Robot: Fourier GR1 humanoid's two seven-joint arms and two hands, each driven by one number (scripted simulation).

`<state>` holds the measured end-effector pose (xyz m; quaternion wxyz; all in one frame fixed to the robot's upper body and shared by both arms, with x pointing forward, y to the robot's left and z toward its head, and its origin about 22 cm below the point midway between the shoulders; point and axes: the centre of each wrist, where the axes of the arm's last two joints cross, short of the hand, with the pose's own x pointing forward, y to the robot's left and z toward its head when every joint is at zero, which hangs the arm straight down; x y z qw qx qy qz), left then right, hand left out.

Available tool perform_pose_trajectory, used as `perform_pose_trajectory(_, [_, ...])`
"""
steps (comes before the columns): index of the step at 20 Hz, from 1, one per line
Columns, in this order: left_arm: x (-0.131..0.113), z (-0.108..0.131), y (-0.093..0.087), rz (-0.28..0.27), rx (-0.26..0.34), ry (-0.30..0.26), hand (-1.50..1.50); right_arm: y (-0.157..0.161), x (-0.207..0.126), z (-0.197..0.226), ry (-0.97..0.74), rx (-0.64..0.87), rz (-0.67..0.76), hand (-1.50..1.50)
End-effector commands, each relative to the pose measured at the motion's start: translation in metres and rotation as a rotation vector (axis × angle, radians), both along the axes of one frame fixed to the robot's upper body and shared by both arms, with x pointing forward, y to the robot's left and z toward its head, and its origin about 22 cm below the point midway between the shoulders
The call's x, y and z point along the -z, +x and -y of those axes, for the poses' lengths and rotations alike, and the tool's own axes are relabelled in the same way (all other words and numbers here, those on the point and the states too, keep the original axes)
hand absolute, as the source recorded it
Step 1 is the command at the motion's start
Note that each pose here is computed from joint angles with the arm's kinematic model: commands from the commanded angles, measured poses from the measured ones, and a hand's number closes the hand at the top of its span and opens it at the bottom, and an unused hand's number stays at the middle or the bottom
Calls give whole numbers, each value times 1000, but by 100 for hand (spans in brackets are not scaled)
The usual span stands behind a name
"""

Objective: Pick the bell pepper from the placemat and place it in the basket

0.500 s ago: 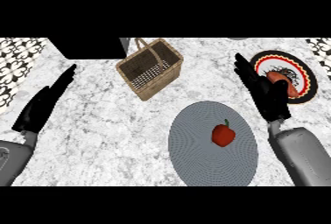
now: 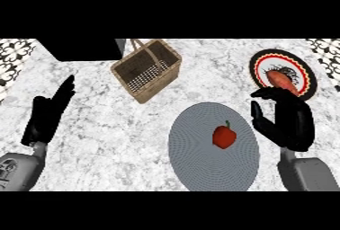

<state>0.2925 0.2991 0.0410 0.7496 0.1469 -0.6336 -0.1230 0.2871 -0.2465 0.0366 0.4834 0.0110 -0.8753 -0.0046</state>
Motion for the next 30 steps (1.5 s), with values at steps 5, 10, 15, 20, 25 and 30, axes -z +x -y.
perform_pose_trajectory(5, [9,7,-1,-31,-33,-60,0,-48,48,-63,-124,432,171,-150])
perform_pose_trajectory(10, [7,3,-2,-29,-59,-57,0,-79,71,-3,-488,599,-121,-150])
perform_pose_trajectory(15, [17,18,-5,-30,-60,-63,0,-119,73,38,-785,461,-391,-150])
perform_pose_trajectory(20, [23,20,-11,-38,-47,-54,0,-131,25,38,-911,246,-555,-150])
perform_pose_trajectory(25, [13,14,-11,-64,-31,-68,0,-144,-53,6,-917,173,-607,-150])
perform_pose_trajectory(30, [17,24,-9,-30,-21,-63,0,-163,-79,-27,-855,259,-662,-150])
